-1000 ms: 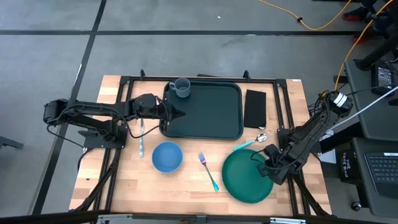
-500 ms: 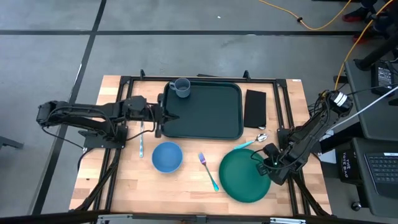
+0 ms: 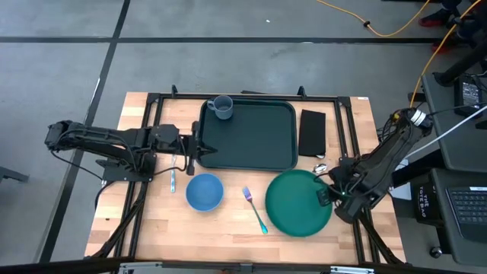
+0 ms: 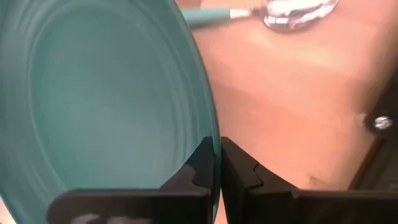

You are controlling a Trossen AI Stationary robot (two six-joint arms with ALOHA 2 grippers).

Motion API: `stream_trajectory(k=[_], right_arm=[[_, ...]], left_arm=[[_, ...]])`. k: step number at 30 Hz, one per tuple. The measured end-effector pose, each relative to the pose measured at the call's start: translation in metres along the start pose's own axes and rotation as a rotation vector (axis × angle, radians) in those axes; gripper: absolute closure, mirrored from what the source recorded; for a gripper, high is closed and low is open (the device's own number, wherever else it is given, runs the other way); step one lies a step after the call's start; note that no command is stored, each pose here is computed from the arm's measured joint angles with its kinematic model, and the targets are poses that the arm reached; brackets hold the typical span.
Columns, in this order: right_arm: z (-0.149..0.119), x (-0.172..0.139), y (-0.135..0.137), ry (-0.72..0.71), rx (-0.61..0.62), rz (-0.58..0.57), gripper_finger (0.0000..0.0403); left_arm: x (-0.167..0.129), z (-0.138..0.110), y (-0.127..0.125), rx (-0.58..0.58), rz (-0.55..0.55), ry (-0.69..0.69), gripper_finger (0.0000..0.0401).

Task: Set up tray
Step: Put the green plate on top of the black tray below the purple cup

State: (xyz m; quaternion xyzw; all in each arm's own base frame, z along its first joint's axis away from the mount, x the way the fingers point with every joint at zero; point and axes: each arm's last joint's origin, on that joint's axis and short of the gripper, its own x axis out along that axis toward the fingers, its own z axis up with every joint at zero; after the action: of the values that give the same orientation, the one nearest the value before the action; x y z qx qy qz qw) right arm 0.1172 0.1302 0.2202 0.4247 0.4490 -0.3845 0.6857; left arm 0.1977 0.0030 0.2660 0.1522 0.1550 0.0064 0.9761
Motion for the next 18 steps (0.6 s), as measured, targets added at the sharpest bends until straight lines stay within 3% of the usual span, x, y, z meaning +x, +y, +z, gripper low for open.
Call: stream_trajectory(k=[8,18], right_arm=[[0.024,-0.033,0.014,-0.081,0.056,-0.025,0.0392],[0.053,-0.042,0.031,-0.102,0.052,-0.027,0.0392]], left_arm=[[0.000,0.000,0.000,0.054,-0.001,0.000,0.0396],[0.016,0.005,0.001,0.073,0.007,0.040,0.0379]])
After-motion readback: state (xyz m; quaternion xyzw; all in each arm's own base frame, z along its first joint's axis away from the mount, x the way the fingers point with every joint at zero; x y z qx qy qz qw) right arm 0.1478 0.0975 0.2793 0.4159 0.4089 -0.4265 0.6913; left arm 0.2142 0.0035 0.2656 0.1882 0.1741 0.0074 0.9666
